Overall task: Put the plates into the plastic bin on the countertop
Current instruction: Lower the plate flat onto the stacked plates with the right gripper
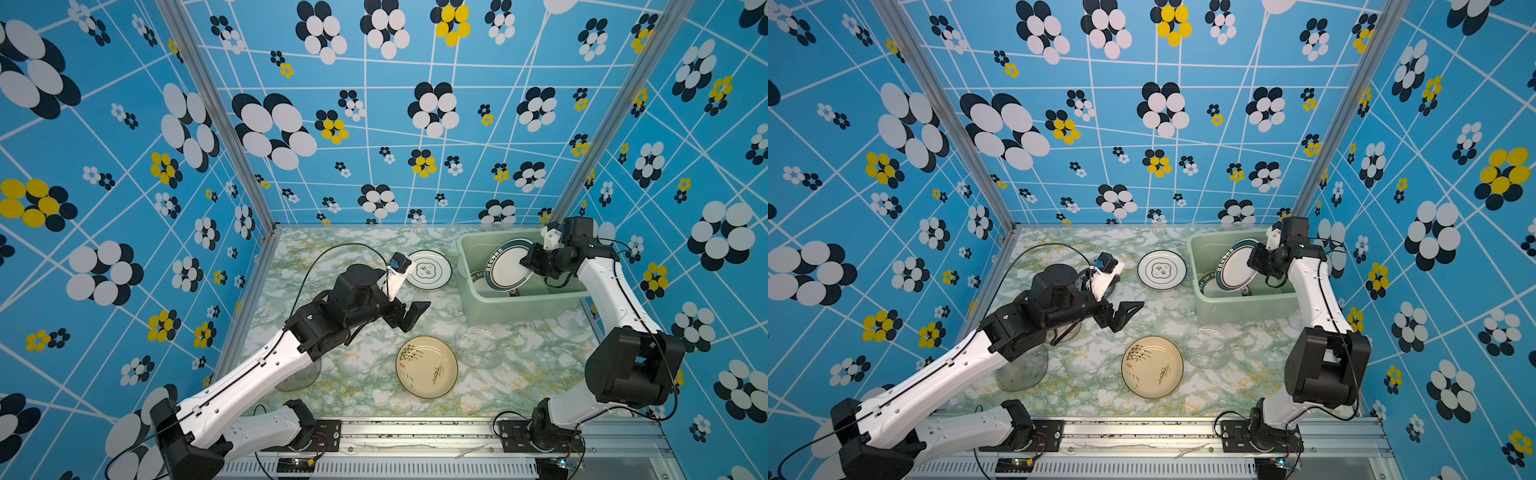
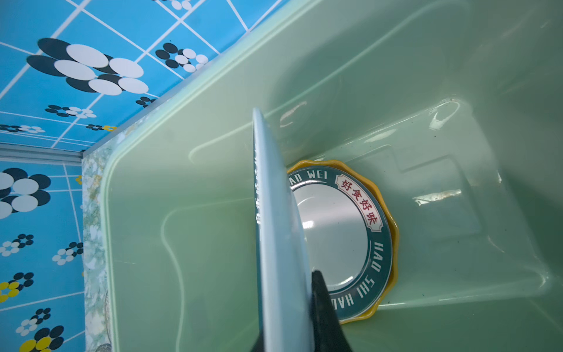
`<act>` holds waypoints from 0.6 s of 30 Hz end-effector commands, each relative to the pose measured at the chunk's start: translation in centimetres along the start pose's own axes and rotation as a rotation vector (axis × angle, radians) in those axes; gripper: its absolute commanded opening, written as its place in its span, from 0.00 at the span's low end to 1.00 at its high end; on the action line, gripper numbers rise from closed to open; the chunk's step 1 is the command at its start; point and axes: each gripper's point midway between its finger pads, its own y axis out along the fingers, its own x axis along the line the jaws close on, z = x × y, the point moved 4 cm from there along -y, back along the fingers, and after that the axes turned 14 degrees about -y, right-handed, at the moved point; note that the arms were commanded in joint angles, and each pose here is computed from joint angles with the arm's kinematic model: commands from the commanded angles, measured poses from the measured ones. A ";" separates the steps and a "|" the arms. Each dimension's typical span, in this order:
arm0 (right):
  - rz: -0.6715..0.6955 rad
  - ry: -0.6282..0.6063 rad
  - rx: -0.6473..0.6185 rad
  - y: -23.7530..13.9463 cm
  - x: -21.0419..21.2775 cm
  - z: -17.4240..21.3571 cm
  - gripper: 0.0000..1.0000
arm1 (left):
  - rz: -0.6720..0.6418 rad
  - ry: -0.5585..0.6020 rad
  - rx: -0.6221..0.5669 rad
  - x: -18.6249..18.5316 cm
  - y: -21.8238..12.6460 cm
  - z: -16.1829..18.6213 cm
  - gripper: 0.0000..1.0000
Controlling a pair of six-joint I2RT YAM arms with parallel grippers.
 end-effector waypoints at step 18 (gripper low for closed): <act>-0.091 -0.074 0.178 5.7 -0.6 3.4 0.02 | -0.025 -0.050 -0.036 -1.9 4.4 -2.8 0.99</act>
